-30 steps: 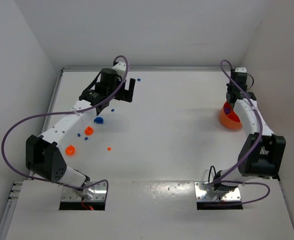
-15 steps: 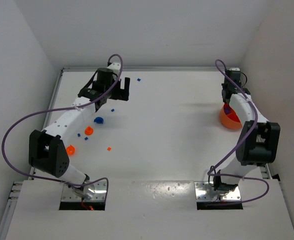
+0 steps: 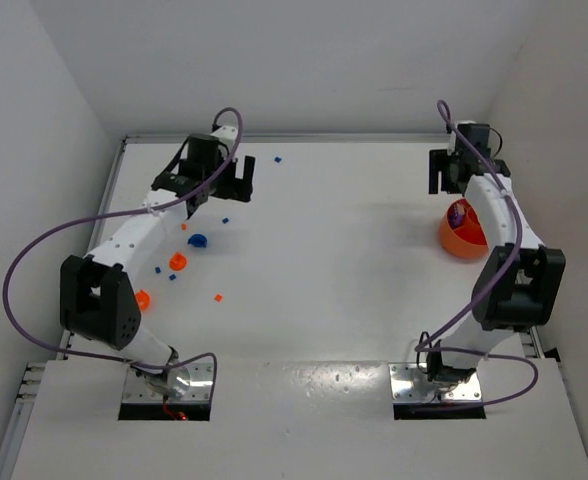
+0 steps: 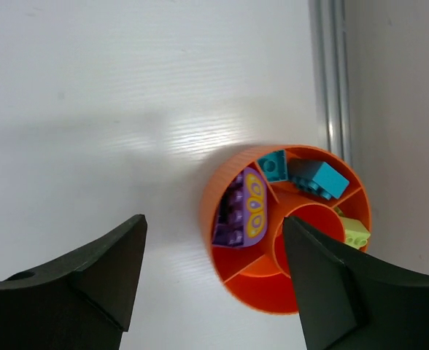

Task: Sort the legos into containers by color

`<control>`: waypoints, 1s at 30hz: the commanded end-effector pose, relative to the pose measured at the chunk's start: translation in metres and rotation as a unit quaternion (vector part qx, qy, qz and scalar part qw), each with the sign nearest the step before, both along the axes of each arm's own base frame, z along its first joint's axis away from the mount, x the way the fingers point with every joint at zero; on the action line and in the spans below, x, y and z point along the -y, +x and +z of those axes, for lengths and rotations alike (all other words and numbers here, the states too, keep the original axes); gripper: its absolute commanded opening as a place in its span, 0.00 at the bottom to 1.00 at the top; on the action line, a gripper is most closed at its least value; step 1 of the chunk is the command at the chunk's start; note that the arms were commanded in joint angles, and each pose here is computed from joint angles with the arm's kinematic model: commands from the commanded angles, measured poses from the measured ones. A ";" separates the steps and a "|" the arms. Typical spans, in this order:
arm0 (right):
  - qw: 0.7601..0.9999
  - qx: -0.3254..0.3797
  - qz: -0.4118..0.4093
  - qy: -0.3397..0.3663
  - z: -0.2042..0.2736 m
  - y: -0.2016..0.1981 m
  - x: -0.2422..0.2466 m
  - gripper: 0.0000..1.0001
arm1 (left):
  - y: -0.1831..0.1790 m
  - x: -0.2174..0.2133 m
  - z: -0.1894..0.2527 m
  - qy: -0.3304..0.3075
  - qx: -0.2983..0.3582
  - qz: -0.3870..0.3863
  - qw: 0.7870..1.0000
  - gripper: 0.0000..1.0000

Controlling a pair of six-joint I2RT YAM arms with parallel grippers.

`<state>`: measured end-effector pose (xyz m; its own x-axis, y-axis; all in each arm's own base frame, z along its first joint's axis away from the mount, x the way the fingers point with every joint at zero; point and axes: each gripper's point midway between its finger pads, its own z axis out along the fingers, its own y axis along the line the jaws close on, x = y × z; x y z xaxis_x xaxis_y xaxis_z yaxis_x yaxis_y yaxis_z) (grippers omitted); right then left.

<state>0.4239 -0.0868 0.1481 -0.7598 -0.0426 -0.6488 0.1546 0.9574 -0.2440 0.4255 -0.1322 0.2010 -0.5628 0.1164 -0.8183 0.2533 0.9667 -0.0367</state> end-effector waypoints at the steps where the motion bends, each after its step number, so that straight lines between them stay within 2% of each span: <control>1: 0.994 0.060 0.071 0.053 0.068 -0.001 -0.034 0.75 | 0.004 -0.021 0.030 -0.014 0.023 -0.013 1.000 1.00; 4: 0.988 0.058 0.118 0.086 0.080 -0.012 -0.054 0.75 | -0.002 -0.051 0.026 0.001 0.003 0.005 1.000 1.00; 5: 0.980 0.056 0.158 0.106 0.081 -0.016 -0.068 0.75 | -0.003 -0.057 0.027 0.005 -0.001 0.002 1.000 0.98; 8: 0.965 0.043 0.217 0.144 0.070 -0.035 -0.092 0.75 | -0.012 -0.087 0.007 0.041 -0.047 0.008 0.998 0.97; 10: 0.959 0.034 0.229 0.162 0.062 -0.041 -0.100 0.80 | -0.021 -0.105 -0.005 0.063 -0.079 0.011 0.995 0.94; 11: 0.954 0.026 0.241 0.176 0.056 -0.046 -0.109 0.81 | -0.025 -0.119 -0.013 0.064 -0.096 0.018 0.993 0.88; 14: 0.945 0.010 0.263 0.193 0.047 -0.054 -0.117 0.84 | -0.049 -0.137 -0.032 0.069 -0.135 -0.004 0.988 0.83; 17: 0.937 0.000 0.281 0.208 0.037 -0.063 -0.128 0.84 | -0.084 -0.157 -0.063 0.094 -0.186 -0.020 0.978 0.81; 20: 0.932 -0.008 0.290 0.219 0.030 -0.070 -0.135 0.84 | -0.100 -0.171 -0.078 0.113 -0.213 -0.037 0.970 0.81; 26: 0.916 -0.034 0.306 0.255 0.011 -0.078 -0.153 0.84 | -0.092 -0.153 -0.081 0.110 -0.204 -0.110 0.967 0.81; 30: 0.915 -0.040 0.309 0.257 0.007 -0.078 -0.156 0.84 | -0.072 -0.136 -0.093 0.111 -0.202 -0.170 0.958 0.73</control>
